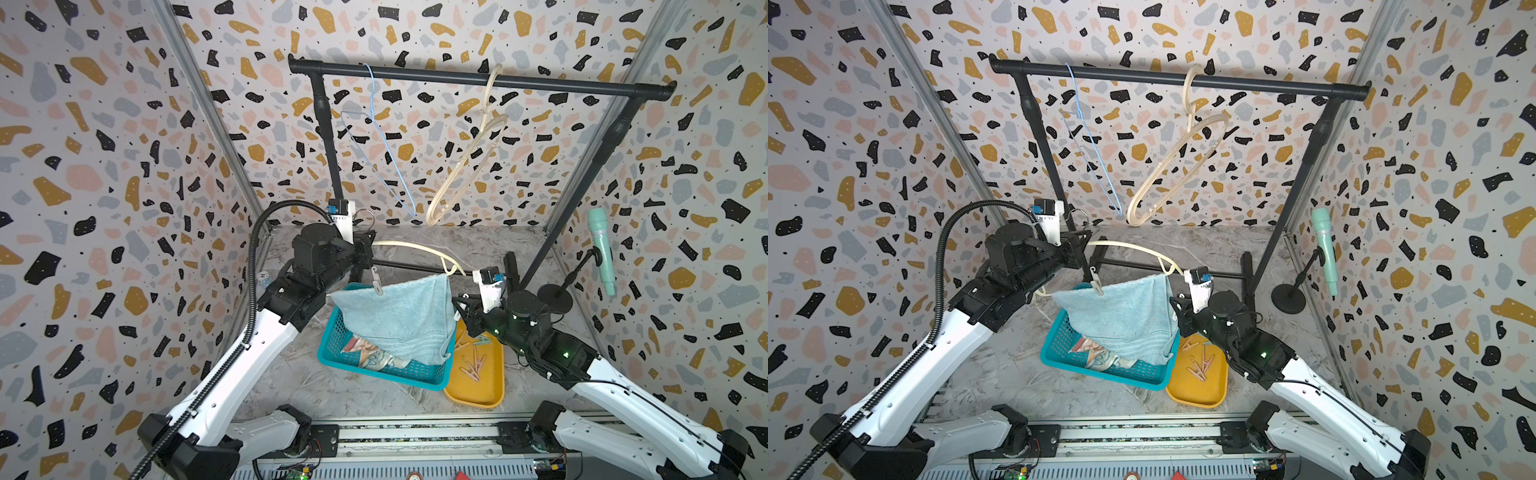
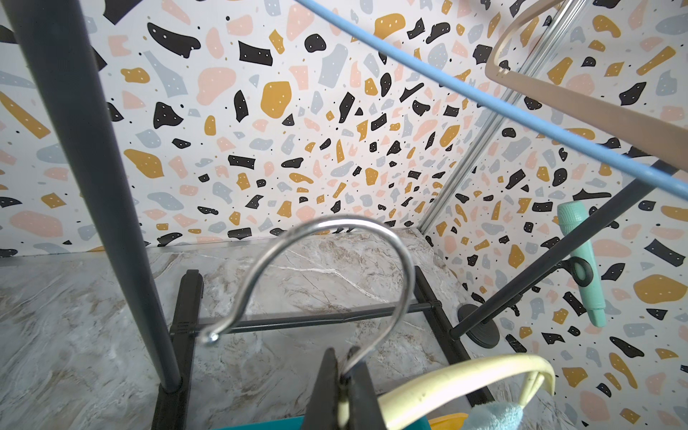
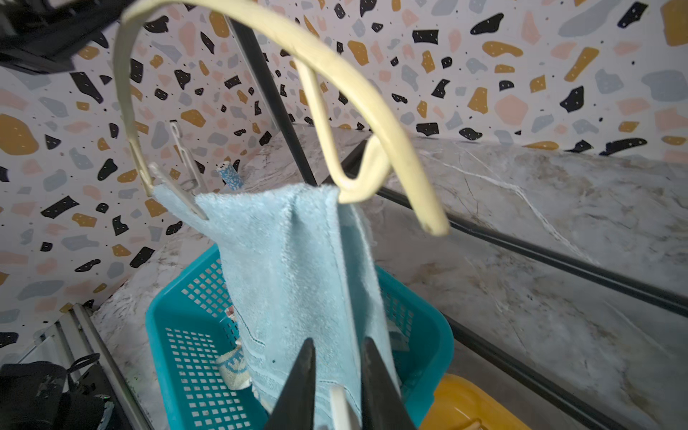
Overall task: Remove the clothespins securing towels to the hanger
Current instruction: Place the clothespin in the storage box.
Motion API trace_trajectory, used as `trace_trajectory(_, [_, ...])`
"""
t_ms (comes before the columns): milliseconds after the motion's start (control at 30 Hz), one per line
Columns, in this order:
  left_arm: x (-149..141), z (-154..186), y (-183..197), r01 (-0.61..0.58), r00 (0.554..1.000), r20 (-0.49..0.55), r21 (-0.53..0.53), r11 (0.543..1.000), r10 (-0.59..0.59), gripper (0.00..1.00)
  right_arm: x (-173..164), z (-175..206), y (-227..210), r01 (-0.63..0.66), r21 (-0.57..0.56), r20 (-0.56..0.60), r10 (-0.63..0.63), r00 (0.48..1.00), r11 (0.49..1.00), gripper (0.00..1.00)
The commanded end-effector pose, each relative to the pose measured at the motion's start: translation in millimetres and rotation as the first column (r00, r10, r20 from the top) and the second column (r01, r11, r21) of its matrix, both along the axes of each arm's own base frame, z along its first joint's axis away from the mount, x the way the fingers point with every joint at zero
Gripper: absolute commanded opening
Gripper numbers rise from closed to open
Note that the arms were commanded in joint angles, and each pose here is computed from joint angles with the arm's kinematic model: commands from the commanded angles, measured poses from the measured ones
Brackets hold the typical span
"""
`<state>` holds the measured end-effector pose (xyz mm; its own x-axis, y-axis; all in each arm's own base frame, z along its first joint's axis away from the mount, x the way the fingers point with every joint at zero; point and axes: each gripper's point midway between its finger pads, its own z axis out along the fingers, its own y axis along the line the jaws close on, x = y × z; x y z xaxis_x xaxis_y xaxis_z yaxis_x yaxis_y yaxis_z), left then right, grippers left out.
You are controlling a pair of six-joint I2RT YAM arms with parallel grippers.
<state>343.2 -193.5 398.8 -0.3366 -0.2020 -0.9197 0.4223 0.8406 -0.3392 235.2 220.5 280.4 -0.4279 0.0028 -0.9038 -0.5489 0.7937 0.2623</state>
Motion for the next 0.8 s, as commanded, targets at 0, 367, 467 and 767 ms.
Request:
trace_trajectory(0, [-3,29,-1,0.014,0.995,0.104,-0.046,0.999,-0.009,0.00,0,4,-12,0.055,0.019,-0.013,-0.055,0.998,0.998,0.00])
trace_trajectory(367, [-6,29,-1,0.022,0.994,0.110,-0.045,0.999,-0.017,0.00,4,-55,-39,0.191,-0.046,-0.133,-0.196,0.972,0.980,0.00])
trace_trajectory(467, [-7,30,-1,0.025,0.994,0.112,-0.043,0.999,-0.020,0.00,4,-70,-46,0.221,-0.066,-0.162,-0.229,0.960,0.973,0.00])
trace_trajectory(767, [-7,30,-1,0.024,0.993,0.116,-0.063,0.998,-0.016,0.00,4,-114,-57,0.263,-0.095,-0.241,-0.278,0.930,0.960,0.00])
